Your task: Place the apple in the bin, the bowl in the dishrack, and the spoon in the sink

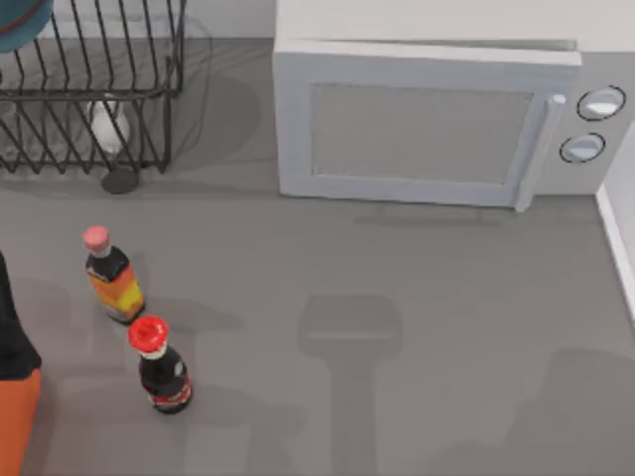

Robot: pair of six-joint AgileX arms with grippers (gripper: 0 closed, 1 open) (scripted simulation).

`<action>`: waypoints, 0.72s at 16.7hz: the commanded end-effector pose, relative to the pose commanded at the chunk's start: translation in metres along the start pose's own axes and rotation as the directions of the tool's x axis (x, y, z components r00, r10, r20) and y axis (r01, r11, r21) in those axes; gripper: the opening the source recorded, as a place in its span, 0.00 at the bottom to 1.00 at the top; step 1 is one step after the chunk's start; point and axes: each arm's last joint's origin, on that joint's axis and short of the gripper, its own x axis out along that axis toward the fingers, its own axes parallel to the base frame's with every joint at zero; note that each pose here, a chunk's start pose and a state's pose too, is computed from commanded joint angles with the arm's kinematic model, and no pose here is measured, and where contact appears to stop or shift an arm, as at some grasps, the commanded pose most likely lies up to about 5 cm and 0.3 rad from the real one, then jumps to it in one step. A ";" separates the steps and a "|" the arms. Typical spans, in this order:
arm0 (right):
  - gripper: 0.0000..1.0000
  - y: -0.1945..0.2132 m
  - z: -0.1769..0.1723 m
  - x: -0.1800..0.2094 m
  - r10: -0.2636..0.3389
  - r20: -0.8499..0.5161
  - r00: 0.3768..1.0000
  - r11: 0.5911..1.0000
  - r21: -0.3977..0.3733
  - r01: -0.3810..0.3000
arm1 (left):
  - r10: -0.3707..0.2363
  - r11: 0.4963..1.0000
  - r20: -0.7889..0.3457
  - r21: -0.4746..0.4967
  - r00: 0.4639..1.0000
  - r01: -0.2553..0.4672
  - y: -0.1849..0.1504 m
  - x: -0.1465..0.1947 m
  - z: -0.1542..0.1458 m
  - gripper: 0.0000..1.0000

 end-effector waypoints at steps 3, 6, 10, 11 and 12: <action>0.00 -0.033 -0.001 -0.007 0.036 0.006 0.999 0.999 -0.014 -0.036 | 0.000 1.000 0.000 0.000 1.000 0.000 0.000 0.000 0.000 1.00; 0.00 -0.083 0.000 -0.017 0.057 0.006 0.998 0.998 -0.029 -0.057 | 0.000 1.000 0.000 0.000 1.000 0.000 0.000 0.000 0.000 1.00; 0.00 -0.158 0.013 -0.025 0.048 0.000 0.999 0.998 -0.038 -0.048 | 0.000 1.000 0.000 0.000 1.000 0.000 0.000 0.000 0.000 1.00; 0.00 -0.175 0.018 -0.025 0.042 -0.002 0.999 0.998 -0.038 -0.042 | 0.000 1.000 0.000 0.000 1.000 0.000 0.000 0.000 0.000 1.00; 0.00 -0.191 0.024 -0.024 0.035 -0.003 0.999 0.999 -0.037 -0.035 | 0.000 1.000 0.000 0.000 1.000 0.000 0.000 0.000 0.000 1.00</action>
